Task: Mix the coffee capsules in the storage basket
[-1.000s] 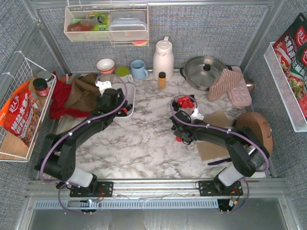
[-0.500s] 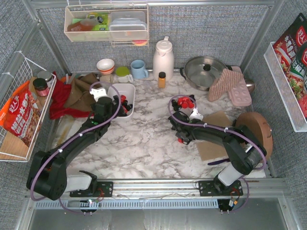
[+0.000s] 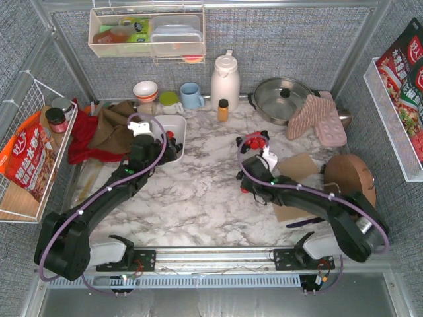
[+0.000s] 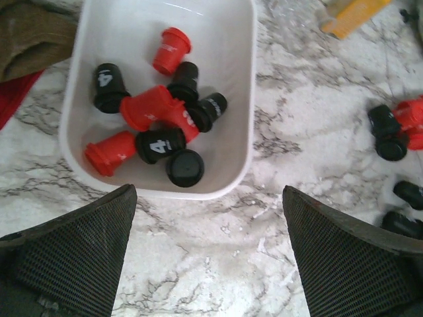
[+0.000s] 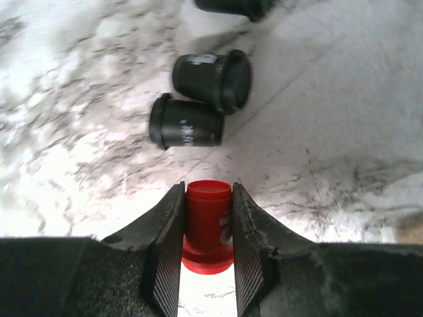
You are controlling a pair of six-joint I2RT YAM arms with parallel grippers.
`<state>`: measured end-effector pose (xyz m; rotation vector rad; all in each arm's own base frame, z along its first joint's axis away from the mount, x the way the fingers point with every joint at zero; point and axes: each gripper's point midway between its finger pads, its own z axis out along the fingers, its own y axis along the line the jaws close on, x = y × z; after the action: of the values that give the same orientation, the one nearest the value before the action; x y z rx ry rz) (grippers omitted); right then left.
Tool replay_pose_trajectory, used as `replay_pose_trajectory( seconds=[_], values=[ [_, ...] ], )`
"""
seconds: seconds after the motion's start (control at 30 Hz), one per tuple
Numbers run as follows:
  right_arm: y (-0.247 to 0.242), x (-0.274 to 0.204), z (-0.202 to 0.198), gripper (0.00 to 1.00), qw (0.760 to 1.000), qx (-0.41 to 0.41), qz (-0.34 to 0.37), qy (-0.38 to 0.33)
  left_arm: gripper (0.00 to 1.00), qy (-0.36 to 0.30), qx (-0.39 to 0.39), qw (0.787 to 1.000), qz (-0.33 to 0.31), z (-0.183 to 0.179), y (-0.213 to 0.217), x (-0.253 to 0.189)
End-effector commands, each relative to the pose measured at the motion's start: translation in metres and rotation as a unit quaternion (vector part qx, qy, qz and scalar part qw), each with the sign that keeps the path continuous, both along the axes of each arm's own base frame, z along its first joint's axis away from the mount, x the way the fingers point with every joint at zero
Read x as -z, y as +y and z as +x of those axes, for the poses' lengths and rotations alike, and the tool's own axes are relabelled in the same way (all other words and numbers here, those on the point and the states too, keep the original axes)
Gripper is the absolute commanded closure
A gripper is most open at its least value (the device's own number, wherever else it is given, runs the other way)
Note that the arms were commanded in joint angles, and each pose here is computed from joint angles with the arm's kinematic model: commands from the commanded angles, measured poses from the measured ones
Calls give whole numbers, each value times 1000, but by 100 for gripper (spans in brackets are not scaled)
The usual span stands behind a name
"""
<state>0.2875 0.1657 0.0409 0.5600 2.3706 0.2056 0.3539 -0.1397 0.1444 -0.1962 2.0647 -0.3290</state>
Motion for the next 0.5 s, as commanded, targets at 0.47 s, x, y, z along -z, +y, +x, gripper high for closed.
replay_pose_trajectory(
  seconds=[0.47],
  values=[
    [105,-146,-50,94,679,-509,-2,-529,1,8,325,945,-33,-58,-128,-8]
  ],
)
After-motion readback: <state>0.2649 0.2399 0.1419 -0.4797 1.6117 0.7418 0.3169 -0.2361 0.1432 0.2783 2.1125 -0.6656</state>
